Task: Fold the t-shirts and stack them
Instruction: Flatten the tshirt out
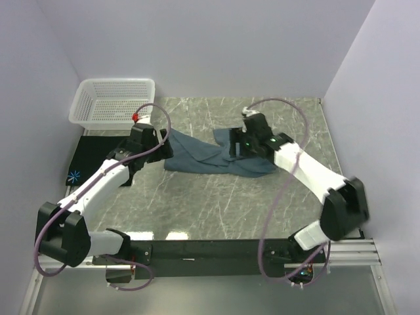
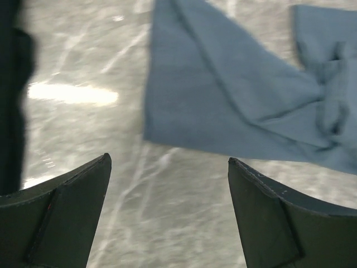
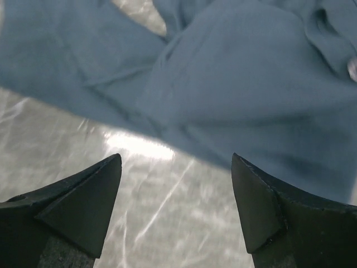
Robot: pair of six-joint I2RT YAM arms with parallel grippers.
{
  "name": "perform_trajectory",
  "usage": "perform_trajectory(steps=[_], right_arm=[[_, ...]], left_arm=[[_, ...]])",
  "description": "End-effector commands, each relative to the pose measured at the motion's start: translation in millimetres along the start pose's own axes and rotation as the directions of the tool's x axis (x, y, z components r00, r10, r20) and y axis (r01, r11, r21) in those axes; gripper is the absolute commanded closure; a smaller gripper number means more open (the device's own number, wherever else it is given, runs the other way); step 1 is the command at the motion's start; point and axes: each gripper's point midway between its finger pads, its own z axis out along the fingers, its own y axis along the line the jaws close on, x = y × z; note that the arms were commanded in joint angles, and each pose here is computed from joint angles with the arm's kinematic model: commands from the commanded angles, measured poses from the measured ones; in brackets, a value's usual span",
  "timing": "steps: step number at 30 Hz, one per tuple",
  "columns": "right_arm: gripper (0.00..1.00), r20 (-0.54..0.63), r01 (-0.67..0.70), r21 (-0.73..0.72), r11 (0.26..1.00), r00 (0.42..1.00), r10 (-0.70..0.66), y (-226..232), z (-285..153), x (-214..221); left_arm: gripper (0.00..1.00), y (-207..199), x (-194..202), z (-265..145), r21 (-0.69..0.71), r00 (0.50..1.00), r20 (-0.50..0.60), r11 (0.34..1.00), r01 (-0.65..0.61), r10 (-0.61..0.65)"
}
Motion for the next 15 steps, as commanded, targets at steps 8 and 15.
perform_trajectory(steps=[8, 15], right_arm=[[0.14, -0.170, 0.266, 0.217, 0.939, 0.958, -0.232, 26, 85, -8], [0.35, -0.216, 0.335, 0.458, 0.824, 0.941, -0.262, -9, 85, -6]], left_arm=[[0.10, 44, -15, -27, -0.146, 0.989, 0.122, 0.987, -0.060, 0.078], [0.11, 44, -20, -33, -0.144, 0.986, 0.143, 0.988, -0.062, 0.083]])
